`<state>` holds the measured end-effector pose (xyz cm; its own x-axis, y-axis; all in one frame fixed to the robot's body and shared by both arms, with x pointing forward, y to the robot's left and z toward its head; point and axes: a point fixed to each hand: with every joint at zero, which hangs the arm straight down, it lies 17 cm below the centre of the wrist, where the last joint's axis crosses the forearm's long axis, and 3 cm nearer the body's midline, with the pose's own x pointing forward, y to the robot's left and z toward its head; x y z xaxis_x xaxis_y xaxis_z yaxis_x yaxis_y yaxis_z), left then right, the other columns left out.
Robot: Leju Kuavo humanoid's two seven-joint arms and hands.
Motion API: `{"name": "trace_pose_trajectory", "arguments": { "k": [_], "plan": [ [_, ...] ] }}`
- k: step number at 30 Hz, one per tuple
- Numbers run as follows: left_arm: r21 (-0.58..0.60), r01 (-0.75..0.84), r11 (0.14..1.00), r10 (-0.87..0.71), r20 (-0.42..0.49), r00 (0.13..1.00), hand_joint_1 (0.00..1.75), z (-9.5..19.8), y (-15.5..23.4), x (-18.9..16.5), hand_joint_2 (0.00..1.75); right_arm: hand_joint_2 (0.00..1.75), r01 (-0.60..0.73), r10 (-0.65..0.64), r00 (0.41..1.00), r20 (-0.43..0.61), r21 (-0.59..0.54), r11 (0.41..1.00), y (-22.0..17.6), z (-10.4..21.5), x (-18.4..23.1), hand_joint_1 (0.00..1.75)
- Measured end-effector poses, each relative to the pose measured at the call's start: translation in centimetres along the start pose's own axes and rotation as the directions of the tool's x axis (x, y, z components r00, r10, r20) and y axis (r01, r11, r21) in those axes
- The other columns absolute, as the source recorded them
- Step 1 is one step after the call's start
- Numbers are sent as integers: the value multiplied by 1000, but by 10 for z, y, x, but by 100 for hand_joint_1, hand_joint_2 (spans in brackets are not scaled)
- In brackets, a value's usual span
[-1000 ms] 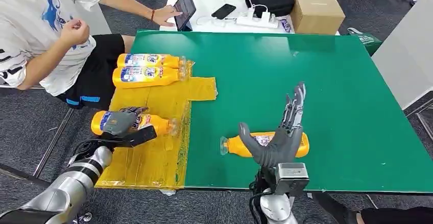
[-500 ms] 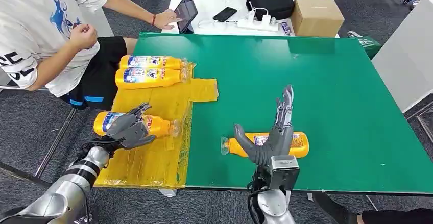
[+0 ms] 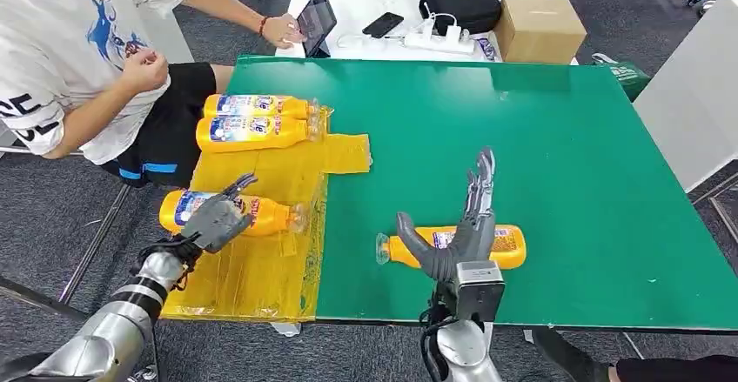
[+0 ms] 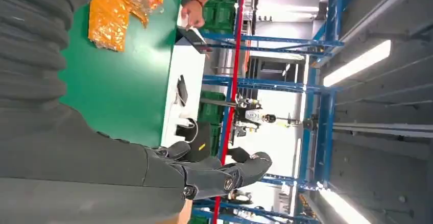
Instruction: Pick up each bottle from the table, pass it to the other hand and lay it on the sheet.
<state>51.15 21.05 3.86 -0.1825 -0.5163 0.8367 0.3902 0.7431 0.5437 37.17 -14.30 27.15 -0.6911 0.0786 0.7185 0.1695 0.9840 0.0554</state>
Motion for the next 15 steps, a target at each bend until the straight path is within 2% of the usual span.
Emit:
{"name": "trace_pose_trajectory", "arguments": {
  "k": [3, 5, 6, 7, 9, 12, 15],
  "plan": [
    [202, -89, 975, 81, 44, 996, 0, 1, 25, 11, 0, 175, -6, 6, 1000, -1, 19, 1000, 5, 2, -2, 0],
    [431, -38, 901, 10, 66, 998, 0, 10, 62, 21, 0, 175, -5, 5, 1000, -5, 30, 1000, 10, 3, -2, 0],
    [558, -6, 830, -49, 85, 995, 0, 19, 86, 34, 175, 175, -9, 10, 1000, -11, 41, 999, 13, 4, -3, 0],
    [660, 3, 752, -92, 101, 991, 0, 29, 107, 48, 175, 175, -16, 17, 1000, -20, 54, 998, 17, 5, -5, 0],
    [760, -30, 649, -105, 129, 986, 0, 42, 134, 67, 175, 175, -42, 46, 998, -39, 100, 994, 28, 10, -11, 0],
    [805, -129, 578, -60, 200, 978, 0, 57, 152, 83, 175, 175, -134, 156, 985, -75, 235, 963, 48, 21, -30, 0],
    [821, -210, 530, -23, 262, 965, 0, 77, 154, 92, 175, 175, -261, 330, 938, -108, 406, 876, 49, 39, -65, 0]
  ]
}}
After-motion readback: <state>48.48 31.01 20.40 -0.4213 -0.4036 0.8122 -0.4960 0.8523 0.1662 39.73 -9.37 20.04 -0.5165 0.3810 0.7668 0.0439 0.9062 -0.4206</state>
